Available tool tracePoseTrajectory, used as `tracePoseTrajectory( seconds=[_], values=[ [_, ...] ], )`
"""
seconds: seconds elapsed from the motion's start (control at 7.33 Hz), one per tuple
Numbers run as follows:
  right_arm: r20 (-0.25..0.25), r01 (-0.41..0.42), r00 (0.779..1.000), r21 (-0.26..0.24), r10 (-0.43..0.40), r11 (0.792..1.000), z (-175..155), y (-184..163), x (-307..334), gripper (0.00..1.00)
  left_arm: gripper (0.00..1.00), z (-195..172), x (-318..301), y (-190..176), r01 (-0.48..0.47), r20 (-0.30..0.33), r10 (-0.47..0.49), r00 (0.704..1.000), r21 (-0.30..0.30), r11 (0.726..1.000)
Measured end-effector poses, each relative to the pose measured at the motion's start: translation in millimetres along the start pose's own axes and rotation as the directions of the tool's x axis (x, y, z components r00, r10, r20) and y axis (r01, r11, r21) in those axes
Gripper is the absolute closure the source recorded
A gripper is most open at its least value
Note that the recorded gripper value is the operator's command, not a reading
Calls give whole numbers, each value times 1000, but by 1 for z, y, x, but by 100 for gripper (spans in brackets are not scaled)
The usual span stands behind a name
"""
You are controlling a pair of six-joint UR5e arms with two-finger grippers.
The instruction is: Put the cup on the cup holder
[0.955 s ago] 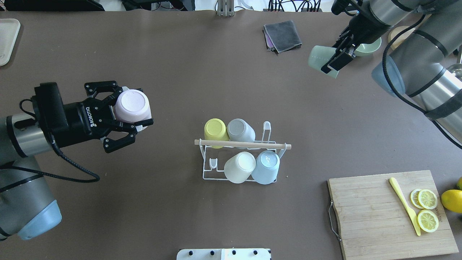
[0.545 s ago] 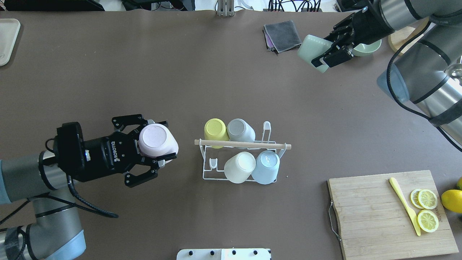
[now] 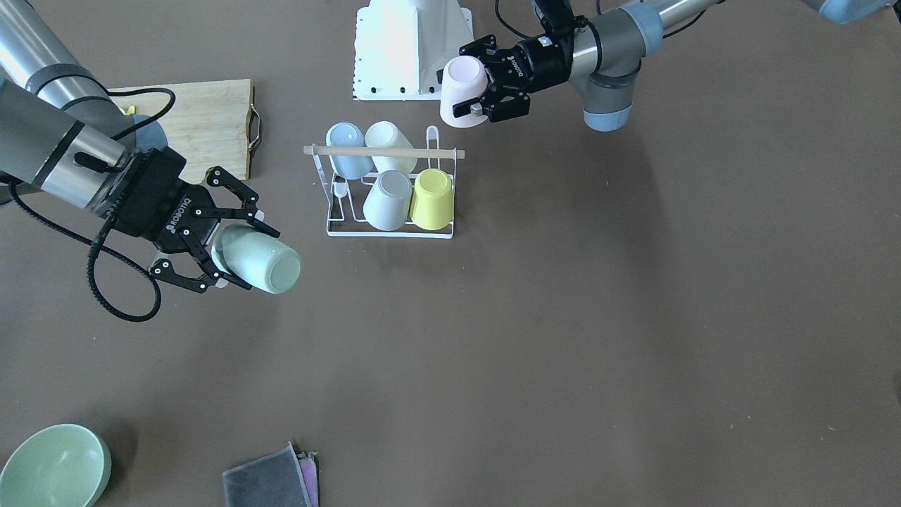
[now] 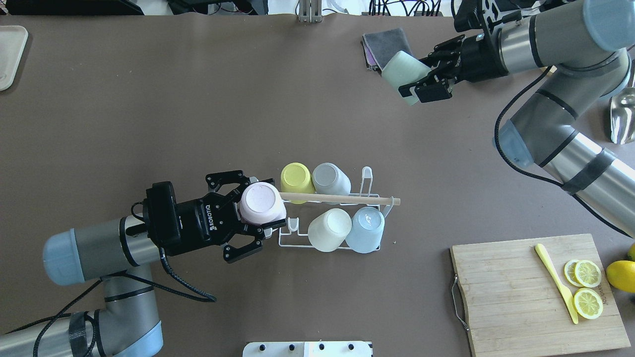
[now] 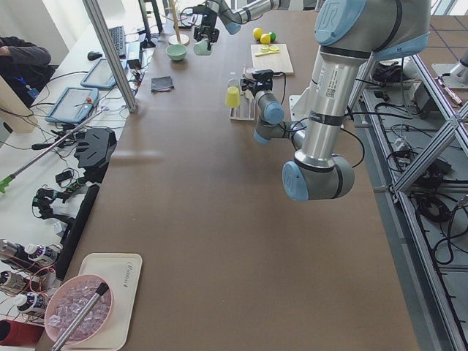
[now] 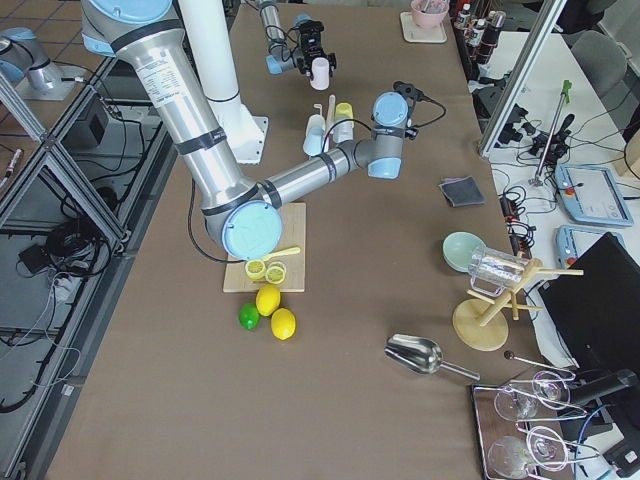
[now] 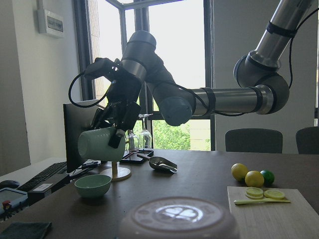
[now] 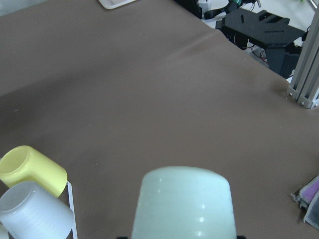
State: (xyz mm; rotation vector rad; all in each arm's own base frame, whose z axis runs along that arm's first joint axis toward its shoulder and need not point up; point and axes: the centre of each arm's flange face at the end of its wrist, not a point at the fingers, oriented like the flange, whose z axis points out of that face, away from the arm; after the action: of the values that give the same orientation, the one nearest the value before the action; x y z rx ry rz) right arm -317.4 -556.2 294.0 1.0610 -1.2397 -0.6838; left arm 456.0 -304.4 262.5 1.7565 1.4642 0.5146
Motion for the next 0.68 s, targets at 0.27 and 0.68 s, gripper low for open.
tracePoseTrajectory(
  seconds=[0.27,0.68],
  values=[
    [5,-17,1000,146,16,989,14,9,-19,82,73,10,24,7,-62,-34,62,998,2,998],
    [41,22,999,279,-35,960,36,29,-61,82,73,27,33,22,-103,-42,103,994,-15,995]
  ],
)
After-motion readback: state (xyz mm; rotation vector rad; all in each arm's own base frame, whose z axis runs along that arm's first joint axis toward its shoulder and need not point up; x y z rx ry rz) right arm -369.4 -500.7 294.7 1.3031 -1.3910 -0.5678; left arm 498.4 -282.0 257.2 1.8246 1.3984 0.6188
